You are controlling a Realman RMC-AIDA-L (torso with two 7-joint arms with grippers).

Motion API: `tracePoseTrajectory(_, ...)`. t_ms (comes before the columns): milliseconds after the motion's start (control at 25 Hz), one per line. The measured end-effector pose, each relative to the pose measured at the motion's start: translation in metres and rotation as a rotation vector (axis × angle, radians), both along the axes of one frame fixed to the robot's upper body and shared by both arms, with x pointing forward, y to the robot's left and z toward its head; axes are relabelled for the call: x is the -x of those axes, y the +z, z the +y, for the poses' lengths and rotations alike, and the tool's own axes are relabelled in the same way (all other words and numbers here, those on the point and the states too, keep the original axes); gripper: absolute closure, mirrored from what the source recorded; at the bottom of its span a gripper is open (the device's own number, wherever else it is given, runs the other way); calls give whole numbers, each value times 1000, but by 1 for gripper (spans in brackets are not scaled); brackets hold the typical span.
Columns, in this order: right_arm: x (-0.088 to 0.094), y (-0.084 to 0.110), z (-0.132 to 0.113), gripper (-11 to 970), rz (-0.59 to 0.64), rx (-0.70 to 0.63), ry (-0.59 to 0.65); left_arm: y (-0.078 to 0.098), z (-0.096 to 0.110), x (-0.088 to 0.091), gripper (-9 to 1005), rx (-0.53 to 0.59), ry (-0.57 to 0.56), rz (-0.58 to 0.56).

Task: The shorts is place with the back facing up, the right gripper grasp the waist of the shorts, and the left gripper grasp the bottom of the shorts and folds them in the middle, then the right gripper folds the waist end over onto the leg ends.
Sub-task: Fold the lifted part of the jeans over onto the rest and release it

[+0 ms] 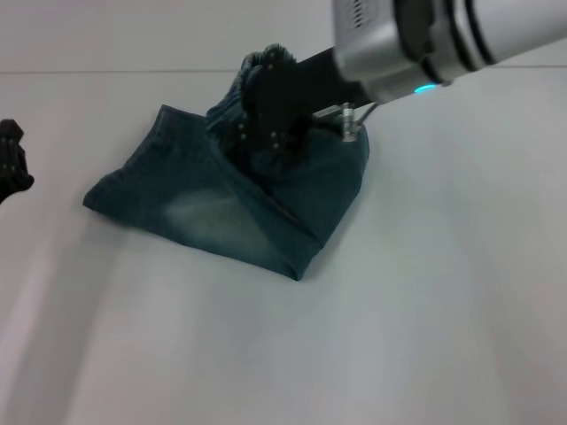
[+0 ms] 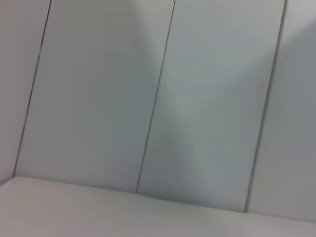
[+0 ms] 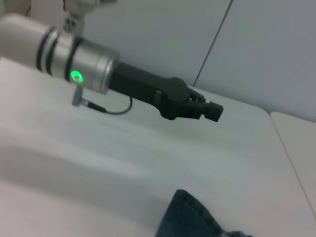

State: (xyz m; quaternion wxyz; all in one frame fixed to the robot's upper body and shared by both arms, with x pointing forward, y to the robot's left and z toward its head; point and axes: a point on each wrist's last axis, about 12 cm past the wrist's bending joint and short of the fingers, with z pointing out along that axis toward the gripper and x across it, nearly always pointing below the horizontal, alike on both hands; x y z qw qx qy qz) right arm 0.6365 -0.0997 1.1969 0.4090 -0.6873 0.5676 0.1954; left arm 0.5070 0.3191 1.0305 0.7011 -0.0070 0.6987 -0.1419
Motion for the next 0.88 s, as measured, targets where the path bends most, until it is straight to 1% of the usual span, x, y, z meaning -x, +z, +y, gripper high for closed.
tracePoseTrajectory(200,-9,-18,25,894,-98,68,33,-8,-3,11,925,25,-18,10)
tracePoseTrajectory(360,-10,-32,42,893,-169,107,81,-13,-6,16,921,42,-25,26)
tracePoseTrajectory(480,-10,-39,49,760,-211,139,93,-16,-6,20,918,51,-22,34)
tracePoseTrajectory(560,-8,-40,52,671,-217,139,106,-18,-7,22,916,56,-21,40)
tracePoseTrajectory(880,2,-46,52,495,-194,131,166,-18,-11,18,907,61,-34,41)
